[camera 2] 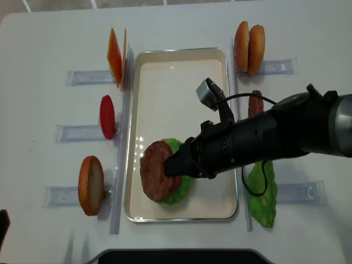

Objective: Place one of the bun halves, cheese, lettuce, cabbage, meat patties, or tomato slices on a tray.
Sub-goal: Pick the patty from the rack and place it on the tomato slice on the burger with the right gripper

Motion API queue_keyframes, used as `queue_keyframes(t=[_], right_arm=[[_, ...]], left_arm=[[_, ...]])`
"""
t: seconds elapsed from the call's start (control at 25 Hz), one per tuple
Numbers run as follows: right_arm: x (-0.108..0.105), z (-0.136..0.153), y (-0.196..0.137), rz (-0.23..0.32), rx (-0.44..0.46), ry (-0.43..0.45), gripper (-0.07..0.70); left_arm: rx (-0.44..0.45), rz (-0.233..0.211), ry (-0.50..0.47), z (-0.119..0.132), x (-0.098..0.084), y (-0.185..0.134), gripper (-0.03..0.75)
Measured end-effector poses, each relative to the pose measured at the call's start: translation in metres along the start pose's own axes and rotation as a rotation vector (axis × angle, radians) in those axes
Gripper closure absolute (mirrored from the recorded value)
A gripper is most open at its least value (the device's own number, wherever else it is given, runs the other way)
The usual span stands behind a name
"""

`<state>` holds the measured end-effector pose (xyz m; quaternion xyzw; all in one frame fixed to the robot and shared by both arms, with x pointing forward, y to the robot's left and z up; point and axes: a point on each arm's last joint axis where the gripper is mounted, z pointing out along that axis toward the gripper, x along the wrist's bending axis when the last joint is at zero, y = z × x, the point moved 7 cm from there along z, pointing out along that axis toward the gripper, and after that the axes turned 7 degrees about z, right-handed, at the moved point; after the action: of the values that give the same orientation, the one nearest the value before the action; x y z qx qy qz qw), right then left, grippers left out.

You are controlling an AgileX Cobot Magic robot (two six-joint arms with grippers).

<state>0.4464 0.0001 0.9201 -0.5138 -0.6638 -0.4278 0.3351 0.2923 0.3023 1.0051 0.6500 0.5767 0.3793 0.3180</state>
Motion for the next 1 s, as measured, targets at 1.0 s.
queue_keyframes(t=[1.0], right_arm=[[-0.008,-0.004,0.018,0.01,-0.014,0.051,0.52]], left_arm=[[0.0,0.0,0.0,0.0,0.0,0.0,0.433]])
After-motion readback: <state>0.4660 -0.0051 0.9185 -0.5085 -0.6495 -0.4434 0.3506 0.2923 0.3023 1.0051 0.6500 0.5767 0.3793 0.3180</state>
